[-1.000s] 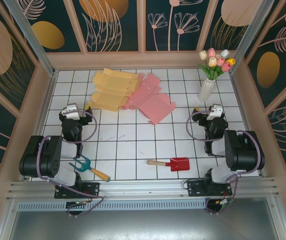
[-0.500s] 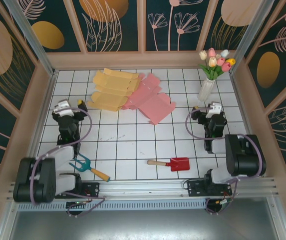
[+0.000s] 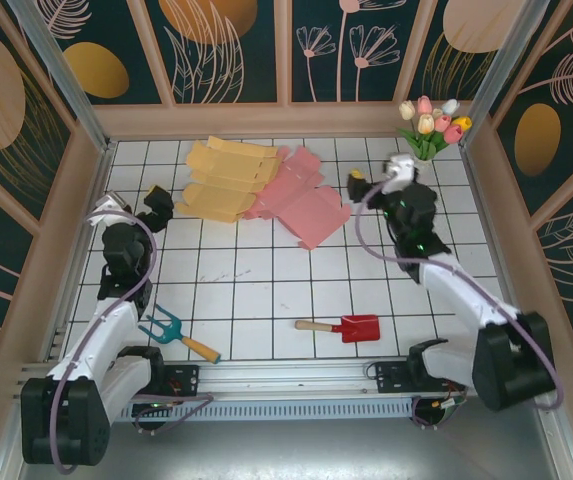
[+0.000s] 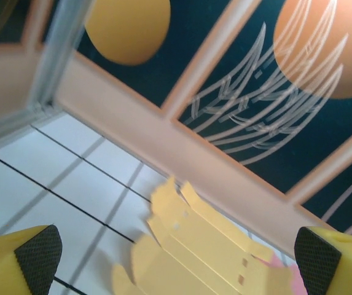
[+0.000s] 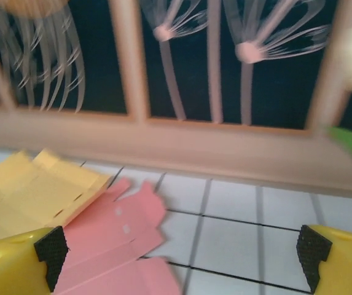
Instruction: Fold the paper box
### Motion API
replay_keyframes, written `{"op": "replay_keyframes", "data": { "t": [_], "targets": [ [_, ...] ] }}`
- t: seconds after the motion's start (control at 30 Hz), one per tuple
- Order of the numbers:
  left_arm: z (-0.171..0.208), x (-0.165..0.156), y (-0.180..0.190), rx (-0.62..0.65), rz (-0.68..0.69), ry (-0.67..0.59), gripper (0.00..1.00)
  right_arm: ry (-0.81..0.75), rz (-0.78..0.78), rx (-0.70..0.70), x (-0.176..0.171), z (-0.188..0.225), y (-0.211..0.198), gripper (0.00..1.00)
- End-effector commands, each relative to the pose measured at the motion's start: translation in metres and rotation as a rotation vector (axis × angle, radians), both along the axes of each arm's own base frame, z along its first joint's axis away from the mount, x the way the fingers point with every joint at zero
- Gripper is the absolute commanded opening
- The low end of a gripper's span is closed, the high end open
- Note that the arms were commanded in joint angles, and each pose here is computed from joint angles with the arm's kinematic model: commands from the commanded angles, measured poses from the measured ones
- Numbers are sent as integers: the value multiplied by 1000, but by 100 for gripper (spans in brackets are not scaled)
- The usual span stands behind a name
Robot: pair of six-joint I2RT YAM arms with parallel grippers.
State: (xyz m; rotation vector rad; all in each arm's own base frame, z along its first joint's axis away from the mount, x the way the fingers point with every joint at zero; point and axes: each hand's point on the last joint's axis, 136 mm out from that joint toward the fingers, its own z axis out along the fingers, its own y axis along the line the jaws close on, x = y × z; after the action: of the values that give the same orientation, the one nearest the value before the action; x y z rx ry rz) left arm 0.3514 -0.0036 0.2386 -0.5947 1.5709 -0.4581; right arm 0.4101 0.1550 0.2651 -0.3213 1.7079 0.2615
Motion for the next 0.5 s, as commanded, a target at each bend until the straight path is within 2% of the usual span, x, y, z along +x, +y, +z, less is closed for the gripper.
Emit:
{"op": "replay_keyframes", "data": {
  "t": [0.0, 0.07, 0.17, 0.27, 0.47],
  "targets": [
    [-30, -6, -31, -159, -116, 110, 99, 263, 257, -246, -5, -77, 62, 89],
    [-39, -10, -35, -216, -132, 114, 99, 350, 350, -329, -6, -101, 88, 79],
    [-43, -13, -37, -251, -139, 98, 99, 438, 438, -415, -9, -134, 115, 77],
    [-38, -14, -39, -231, -151, 93, 99, 498, 459, -492, -9, -159, 129, 74],
    [-42, -24, -36, -239, -136, 80, 99, 568, 526, -563, -10, -193, 151, 67]
  ]
}}
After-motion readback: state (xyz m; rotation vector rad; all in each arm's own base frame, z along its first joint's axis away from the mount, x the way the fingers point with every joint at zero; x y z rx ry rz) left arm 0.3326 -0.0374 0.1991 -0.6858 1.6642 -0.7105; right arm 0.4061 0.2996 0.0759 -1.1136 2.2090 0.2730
